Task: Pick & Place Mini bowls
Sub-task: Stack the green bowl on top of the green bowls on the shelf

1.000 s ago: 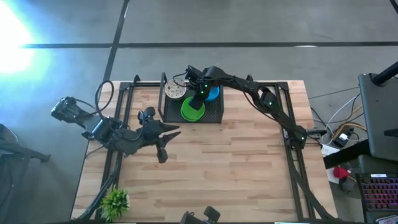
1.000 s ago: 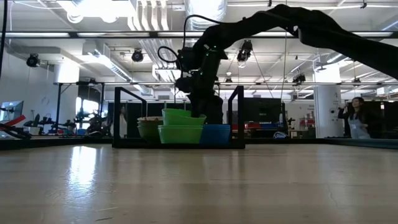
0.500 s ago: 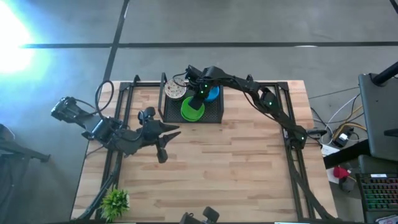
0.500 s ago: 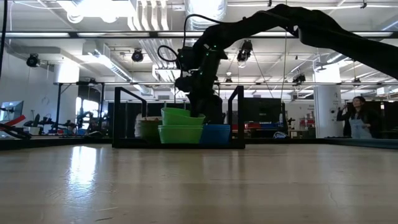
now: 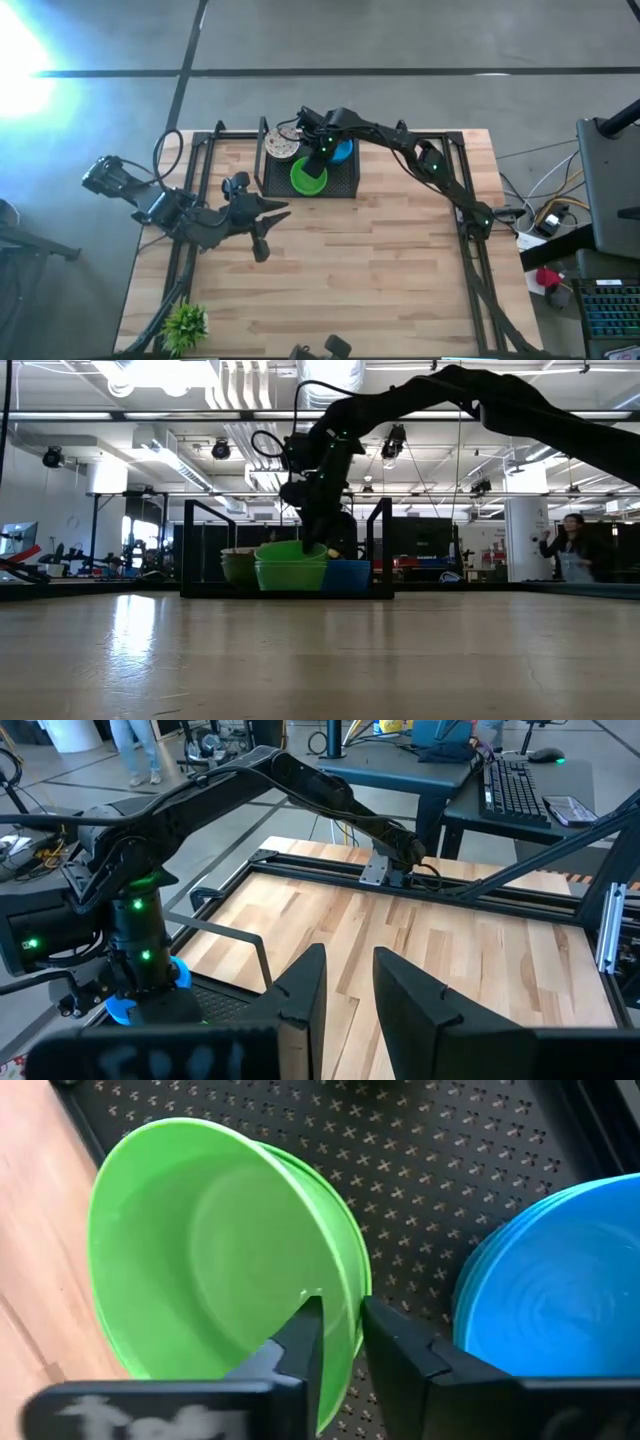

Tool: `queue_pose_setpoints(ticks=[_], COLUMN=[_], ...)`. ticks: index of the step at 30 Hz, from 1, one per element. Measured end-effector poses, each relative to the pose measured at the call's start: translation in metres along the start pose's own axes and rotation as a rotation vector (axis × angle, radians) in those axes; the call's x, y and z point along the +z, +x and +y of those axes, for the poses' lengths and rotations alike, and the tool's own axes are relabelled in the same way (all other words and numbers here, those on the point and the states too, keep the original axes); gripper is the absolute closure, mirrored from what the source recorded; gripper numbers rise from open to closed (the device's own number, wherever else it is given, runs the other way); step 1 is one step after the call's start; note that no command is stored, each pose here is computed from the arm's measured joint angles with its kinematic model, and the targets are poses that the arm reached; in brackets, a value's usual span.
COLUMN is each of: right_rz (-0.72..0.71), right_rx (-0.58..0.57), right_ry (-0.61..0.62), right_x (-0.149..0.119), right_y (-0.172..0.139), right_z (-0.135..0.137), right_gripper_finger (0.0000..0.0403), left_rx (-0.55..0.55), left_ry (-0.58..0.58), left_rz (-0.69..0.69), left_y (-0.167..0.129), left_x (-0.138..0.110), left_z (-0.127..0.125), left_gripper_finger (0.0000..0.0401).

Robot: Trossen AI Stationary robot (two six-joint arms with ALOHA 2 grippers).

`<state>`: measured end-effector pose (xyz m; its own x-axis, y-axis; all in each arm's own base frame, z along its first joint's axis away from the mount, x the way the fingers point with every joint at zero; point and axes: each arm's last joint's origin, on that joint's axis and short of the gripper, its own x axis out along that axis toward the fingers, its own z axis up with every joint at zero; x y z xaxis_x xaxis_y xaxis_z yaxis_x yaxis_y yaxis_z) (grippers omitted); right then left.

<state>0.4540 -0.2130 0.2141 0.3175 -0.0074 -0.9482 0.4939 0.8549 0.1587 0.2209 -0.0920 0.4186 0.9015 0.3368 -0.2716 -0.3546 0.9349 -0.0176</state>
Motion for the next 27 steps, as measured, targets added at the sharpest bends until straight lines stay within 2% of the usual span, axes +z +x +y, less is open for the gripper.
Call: queue_pose_setpoints(ticks=[6,14,22,27], right_rz=[-0.008,-0.064,-0.107,-0.114], right_rx=[0.016,0.046,0.046,0.047], right_ry=[-0.019,-0.039,-0.024,-0.011], right_x=[-0.001,-0.001,-0.001,-0.001], right_y=[-0.006,-0.036,-0.056,-0.058], right_z=[0.006,0.012,0.014,0.014], right_gripper_finger=[0.0291,0.0273,0.0285,0.0321], left_rx=[-0.015,-0.019,-0.019,-0.018], left_ry=[-0.002,-0.003,-0.002,-0.002], left_rz=[0.005,0.006,0.006,0.006], left_y=[0.000,0.000,0.000,0.000], left_x=[0.000,0.000,0.000,0.000], left_z=[0.000,-0.001,-0.001,-0.001], left_gripper_finger=[0.0321,0.0321,0.0321,0.0321])
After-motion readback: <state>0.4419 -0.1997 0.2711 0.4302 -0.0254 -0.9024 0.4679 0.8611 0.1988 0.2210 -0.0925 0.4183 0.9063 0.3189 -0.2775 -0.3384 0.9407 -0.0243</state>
